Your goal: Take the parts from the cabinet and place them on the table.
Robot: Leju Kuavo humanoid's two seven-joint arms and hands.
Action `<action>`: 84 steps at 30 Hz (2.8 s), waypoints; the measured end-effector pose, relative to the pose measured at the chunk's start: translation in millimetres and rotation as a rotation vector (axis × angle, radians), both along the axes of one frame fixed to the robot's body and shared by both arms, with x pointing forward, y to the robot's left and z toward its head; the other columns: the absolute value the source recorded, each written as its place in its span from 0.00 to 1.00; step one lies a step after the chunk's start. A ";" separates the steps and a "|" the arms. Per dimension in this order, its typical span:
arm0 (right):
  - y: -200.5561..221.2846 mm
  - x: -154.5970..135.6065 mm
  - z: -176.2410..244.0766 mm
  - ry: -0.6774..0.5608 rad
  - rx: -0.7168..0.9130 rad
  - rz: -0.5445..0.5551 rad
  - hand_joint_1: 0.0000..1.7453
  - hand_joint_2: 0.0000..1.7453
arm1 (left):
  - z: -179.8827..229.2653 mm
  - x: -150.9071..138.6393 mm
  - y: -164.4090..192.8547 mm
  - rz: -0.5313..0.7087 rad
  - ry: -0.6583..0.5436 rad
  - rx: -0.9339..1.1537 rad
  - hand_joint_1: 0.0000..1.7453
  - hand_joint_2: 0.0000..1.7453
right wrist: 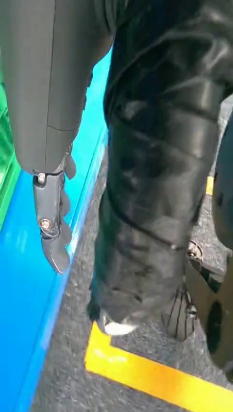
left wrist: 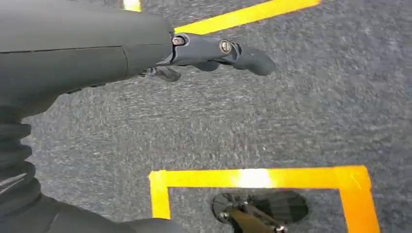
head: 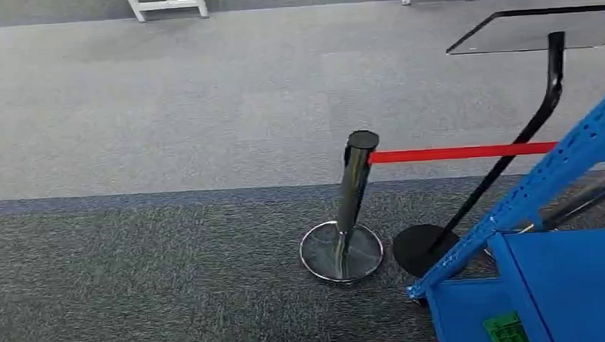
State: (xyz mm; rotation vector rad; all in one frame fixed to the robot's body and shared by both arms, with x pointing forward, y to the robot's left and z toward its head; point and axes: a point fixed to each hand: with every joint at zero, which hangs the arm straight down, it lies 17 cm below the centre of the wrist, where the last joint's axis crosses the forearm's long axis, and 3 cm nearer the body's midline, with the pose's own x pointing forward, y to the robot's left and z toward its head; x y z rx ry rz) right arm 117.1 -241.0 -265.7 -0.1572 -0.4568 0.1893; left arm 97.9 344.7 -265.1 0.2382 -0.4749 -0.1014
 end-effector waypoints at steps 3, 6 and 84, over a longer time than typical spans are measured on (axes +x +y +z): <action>-0.2 0.8 -0.5 0.012 -0.003 0.001 0.00 0.00 | -1.1 -5.0 -0.5 -0.003 0.010 -0.001 0.00 1.00; -1.3 -4.1 -1.8 0.025 -0.009 -0.001 0.00 0.00 | -1.4 -5.9 -1.8 -0.013 0.014 -0.001 0.00 1.00; -6.1 -39.4 -12.6 0.230 -0.053 -0.006 0.00 0.00 | -2.1 -0.1 -5.7 -0.063 0.027 0.009 0.00 1.00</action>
